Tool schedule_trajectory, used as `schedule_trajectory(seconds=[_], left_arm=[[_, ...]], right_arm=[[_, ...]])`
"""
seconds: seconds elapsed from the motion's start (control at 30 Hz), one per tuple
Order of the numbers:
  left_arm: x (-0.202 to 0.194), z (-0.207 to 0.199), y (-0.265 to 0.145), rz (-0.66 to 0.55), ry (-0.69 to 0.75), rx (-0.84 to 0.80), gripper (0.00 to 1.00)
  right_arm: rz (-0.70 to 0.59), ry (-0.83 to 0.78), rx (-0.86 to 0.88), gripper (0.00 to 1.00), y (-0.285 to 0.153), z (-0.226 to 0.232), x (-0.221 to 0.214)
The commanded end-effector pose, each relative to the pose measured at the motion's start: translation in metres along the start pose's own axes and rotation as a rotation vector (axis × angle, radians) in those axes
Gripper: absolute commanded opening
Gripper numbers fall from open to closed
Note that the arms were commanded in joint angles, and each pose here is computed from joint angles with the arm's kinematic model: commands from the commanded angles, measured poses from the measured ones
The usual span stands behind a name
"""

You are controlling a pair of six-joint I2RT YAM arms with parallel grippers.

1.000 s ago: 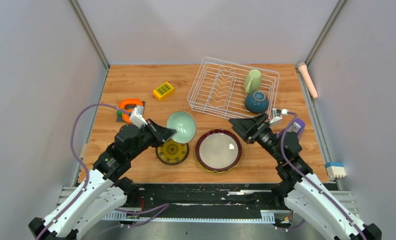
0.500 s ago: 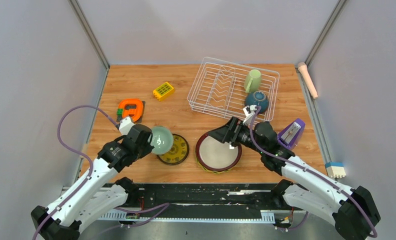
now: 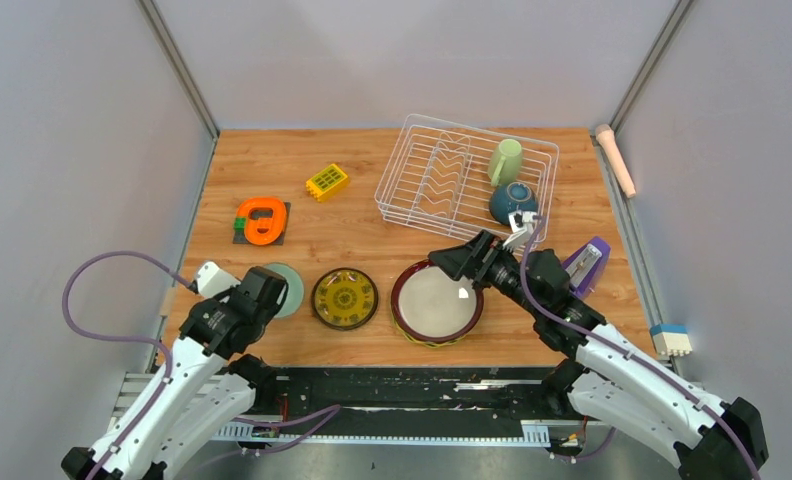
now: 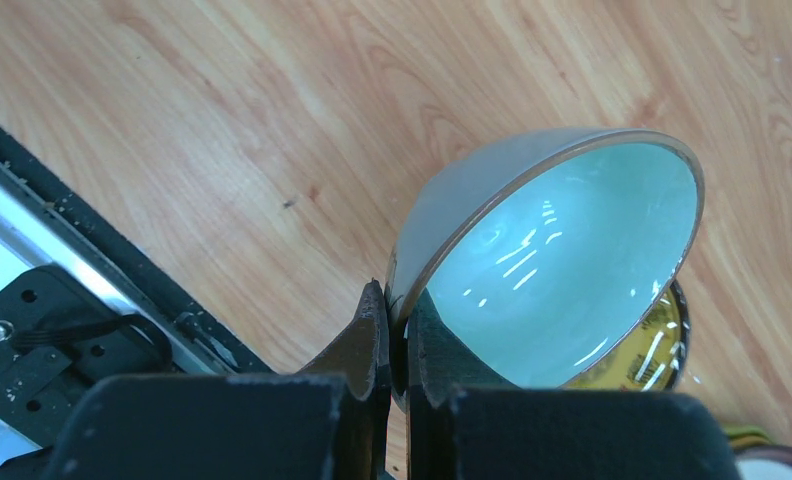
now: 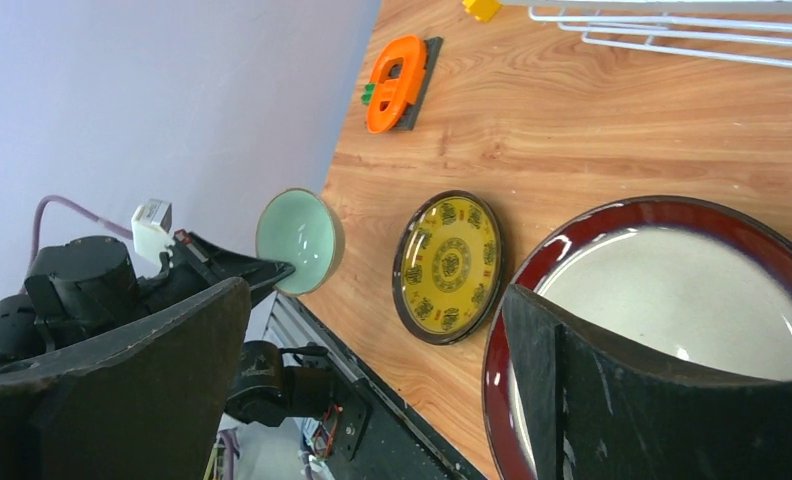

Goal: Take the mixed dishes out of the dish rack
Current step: Place the bowl at the center of the board.

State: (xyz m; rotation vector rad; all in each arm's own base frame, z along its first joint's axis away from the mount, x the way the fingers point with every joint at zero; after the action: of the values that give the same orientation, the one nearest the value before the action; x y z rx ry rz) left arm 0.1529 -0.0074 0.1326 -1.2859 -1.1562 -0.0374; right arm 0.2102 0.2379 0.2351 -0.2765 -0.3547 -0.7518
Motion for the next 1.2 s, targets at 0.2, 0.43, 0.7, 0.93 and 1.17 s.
schedule_trajectory(seconds=[0.2, 0.43, 0.7, 0.93, 1.17], left_arm=[[-0.01, 0.001, 0.025, -0.023, -0.157, 0.05, 0.0], [-0.033, 0.009, 0.038, 0.036, -0.223, 0.09, 0.03], [-0.042, 0.009, 0.04, 0.063, -0.257, 0.068, 0.29], [-0.03, 0.009, 0.026, 0.044, -0.279, 0.031, 0.85], [-0.019, 0.021, 0.012, 0.006, -0.275, -0.007, 1.0]], right_arm=[[-0.027, 0.008, -0.112, 1.0, 0.009, -0.019, 0.004], [-0.024, 0.021, -0.138, 1.0, 0.01, -0.025, 0.003], [-0.053, 0.031, -0.194, 1.0, 0.014, -0.033, 0.008], [-0.065, 0.039, -0.281, 1.0, 0.013, -0.047, 0.009], [-0.093, 0.026, -0.327, 1.0, 0.01, -0.057, 0.013]])
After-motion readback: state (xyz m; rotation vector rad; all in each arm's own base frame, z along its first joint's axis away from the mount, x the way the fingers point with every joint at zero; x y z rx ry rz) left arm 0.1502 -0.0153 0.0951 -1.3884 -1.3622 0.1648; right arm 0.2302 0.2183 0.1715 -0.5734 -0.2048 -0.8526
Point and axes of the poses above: each gripper's point midway between its finger pads, its own y axis out along the fingers, its own z axis along the line the jaws close on, x = y × z, the point moved 1 cm from there along -y, back along the fingers, and after that the axes turned 11 degrees about y, right-handed, at the moved point
